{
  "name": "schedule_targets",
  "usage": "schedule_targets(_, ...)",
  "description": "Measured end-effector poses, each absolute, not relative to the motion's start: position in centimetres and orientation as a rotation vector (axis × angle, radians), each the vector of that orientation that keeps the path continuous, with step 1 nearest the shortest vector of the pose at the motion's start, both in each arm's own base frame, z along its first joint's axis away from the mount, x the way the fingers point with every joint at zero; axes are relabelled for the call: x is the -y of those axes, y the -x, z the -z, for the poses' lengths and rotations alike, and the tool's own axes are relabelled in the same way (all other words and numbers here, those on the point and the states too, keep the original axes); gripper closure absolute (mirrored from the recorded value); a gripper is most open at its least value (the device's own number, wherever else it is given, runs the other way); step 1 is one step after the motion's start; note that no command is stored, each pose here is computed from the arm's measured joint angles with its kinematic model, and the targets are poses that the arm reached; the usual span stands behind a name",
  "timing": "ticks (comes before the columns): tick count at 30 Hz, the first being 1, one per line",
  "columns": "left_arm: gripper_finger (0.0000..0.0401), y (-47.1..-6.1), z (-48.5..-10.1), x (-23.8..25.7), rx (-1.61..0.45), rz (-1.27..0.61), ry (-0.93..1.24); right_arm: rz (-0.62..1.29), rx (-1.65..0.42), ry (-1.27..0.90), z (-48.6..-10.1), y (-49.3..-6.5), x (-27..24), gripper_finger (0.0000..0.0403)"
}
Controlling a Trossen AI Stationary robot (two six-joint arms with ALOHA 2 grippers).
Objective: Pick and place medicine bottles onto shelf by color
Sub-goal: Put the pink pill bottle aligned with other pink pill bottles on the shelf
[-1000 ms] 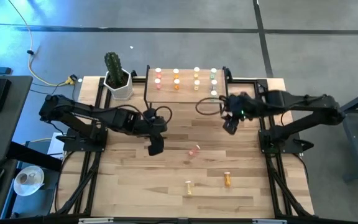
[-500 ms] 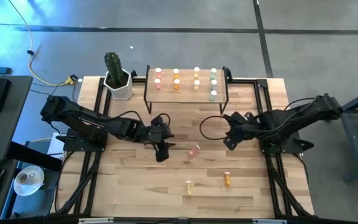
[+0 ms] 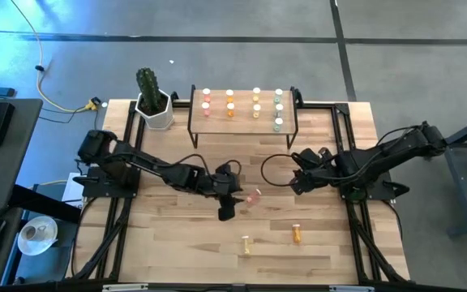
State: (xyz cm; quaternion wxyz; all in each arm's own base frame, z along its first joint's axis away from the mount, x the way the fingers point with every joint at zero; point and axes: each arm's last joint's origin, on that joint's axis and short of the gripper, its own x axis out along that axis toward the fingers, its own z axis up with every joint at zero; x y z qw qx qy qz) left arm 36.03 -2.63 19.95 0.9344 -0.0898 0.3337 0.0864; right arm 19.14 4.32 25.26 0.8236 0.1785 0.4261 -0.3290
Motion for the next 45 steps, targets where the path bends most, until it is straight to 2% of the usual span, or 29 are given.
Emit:
schedule_targets(14, 0.0226, -40.1, -15.6, 2.5, -0.779, -0.21, 0.168, 0.722, -0.857, -0.346, -25.4, -19.3, -4.2, 0.024)
schedule_targets(20, 0.0226, -40.1, -15.6, 1.8, -0.771, -0.279, 0.173, 0.717, -0.847, -0.353, -25.4, -19.4, -4.3, 0.024)
schedule_targets(32, 0.0226, -40.2, -15.6, 1.8, -0.761, -0.274, 0.183, 0.715, -0.84, -0.358, -25.5, -19.5, -4.3, 0.024)
schedule_targets(45, 0.0226, -41.0, -12.2, 1.7, -0.799, -0.256, 0.193, 0.724, -0.821, -0.353, -25.5, -19.6, -4.3, 0.024)
